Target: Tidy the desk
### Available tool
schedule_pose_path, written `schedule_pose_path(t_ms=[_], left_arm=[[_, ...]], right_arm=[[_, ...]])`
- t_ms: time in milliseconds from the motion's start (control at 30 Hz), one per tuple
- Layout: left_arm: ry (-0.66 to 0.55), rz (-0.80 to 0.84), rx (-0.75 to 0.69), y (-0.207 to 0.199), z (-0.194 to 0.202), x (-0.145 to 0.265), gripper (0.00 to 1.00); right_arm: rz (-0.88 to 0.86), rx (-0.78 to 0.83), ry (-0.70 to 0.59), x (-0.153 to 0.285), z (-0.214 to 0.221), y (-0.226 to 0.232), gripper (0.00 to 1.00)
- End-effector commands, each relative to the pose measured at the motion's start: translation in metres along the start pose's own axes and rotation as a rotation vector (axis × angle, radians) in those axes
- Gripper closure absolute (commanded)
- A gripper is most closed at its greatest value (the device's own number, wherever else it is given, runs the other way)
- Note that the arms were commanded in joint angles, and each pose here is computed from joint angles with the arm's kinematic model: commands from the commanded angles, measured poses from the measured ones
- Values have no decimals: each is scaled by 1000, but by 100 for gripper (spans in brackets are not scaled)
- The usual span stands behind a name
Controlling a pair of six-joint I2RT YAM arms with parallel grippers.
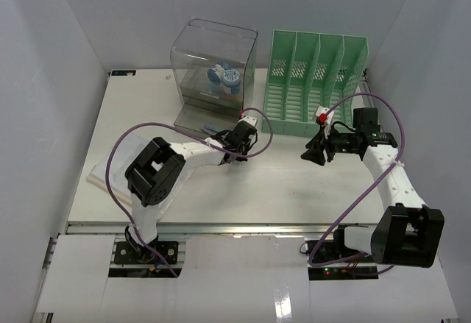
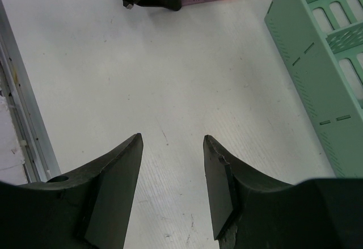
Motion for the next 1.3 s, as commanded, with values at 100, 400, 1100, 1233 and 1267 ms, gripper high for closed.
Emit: schedule_pose_path(t_ms=[100, 400, 1100, 1233, 1267], left_arm=[[38, 195, 29, -6, 15, 21, 100], [-131, 477, 243, -2, 7, 101, 100], [-579, 499, 1067, 137, -26, 169, 100], [-559, 474, 1200, 157, -38, 154, 100], [-548, 472, 1233, 159, -41, 149, 100]], right_arm=[[-15, 7, -20, 1, -2, 0, 46], [-53, -4, -44, 0, -4, 2, 46], [-57, -16, -41, 0, -3, 2, 45], [-51, -9, -41, 1, -5, 2, 45], [-50, -7, -41, 1, -5, 2, 45]])
Point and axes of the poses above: each gripper's point midway between its finger pads, its own x axis back along the fingers, its own y axis along the line the jaws close on, z = x × y, the point moved 10 cm from there along x, back along the fingers, and after that the axes turned 3 degrees about x, right-handed, at the moved point
